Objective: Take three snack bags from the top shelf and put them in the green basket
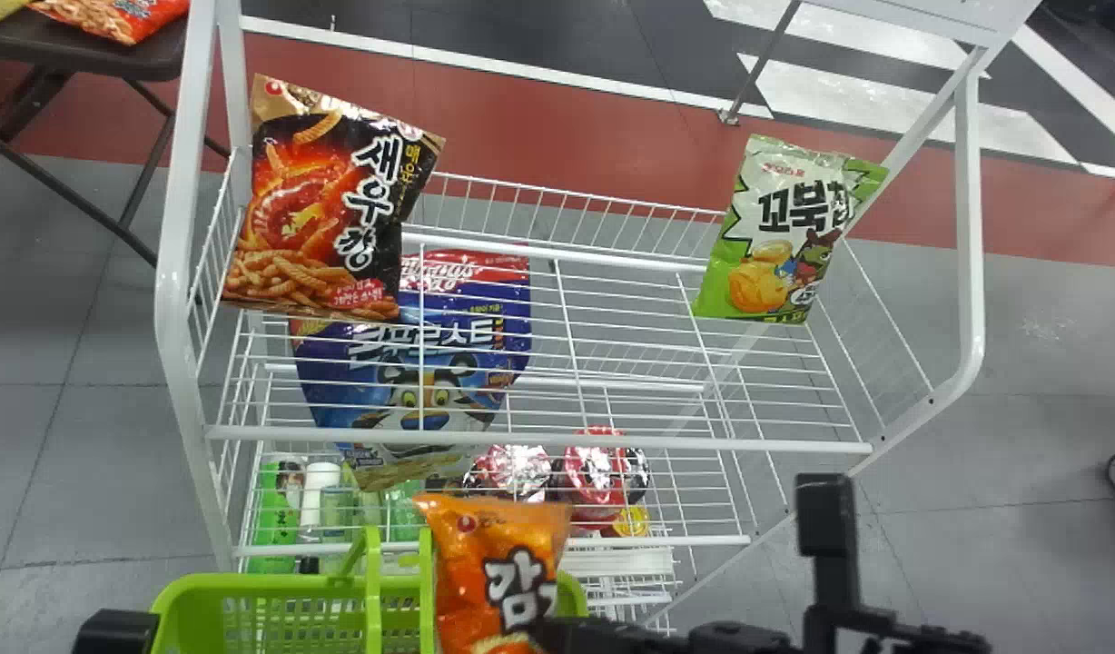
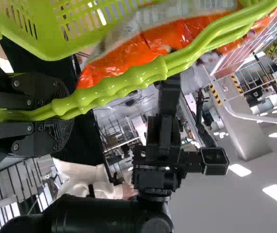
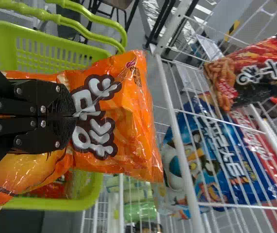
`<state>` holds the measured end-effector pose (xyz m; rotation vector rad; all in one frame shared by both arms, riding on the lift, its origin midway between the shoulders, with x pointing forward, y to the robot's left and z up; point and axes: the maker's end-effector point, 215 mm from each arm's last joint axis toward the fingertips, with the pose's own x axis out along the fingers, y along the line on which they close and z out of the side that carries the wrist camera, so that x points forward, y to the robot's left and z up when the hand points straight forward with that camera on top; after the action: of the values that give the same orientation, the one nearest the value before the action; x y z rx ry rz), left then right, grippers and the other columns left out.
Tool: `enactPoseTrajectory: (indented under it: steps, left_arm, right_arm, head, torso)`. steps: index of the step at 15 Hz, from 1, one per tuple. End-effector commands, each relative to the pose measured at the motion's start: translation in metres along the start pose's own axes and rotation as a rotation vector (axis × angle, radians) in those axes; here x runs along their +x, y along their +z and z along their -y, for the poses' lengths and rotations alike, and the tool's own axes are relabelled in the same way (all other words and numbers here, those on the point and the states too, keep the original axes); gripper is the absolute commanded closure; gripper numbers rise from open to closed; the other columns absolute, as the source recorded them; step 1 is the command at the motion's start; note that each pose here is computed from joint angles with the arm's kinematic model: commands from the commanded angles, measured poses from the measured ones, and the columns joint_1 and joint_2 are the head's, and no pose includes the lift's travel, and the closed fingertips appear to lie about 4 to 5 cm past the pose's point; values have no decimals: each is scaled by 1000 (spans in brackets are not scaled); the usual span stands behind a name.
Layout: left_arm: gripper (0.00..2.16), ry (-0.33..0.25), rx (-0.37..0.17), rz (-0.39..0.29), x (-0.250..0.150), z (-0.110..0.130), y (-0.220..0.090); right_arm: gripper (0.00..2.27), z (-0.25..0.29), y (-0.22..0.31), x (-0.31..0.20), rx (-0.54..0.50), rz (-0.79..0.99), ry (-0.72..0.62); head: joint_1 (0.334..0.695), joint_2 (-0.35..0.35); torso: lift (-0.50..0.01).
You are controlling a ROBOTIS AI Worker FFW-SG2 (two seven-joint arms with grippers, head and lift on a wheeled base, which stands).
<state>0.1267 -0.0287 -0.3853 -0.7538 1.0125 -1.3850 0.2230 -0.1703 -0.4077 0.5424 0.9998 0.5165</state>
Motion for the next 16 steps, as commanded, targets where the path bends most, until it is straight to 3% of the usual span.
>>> enactPoseTrajectory:
  steps: [1, 3, 5, 8, 9, 11, 13, 16]
  left_arm:
    - [1895, -5, 6, 0, 1, 2, 0]
    - [1895, -3, 9, 1, 1, 1, 1]
    - [1895, 0, 10, 6, -1, -1, 1]
    - [1895, -2, 8, 6, -1, 0, 1]
    - [1895, -1, 7, 6, -1, -1, 1]
    - [1895, -1, 4, 6, -1, -1, 0]
    - [1895, 1, 1, 4, 0, -2, -1]
    - [1895, 9, 3, 1, 1, -4, -2]
  right_arm:
    - [2246, -13, -33, 23, 3, -102, 32]
    - [2243, -21, -65, 44, 10, -197, 66]
    - [2243, 1, -119, 63, -24, -351, -32]
    - [2226, 40, -136, 62, -68, -406, -178]
    - [1936, 51, -120, 64, -137, -355, -227]
    - [6, 65, -69, 61, -271, -194, -298]
    - [-2, 63, -37, 60, -317, -95, -291]
    - [49, 33, 12, 62, -376, 87, -179]
  head:
    - [695, -350]
    - [695, -350]
    - [695, -350]
    - [695, -350]
    - [695, -350]
    - [695, -350]
    - [695, -350]
    - [695, -350]
  torso:
    - [-36]
    - [-36]
    - [-36]
    - [-36]
    - [-36]
    - [-36]
    - [-36]
    - [-36]
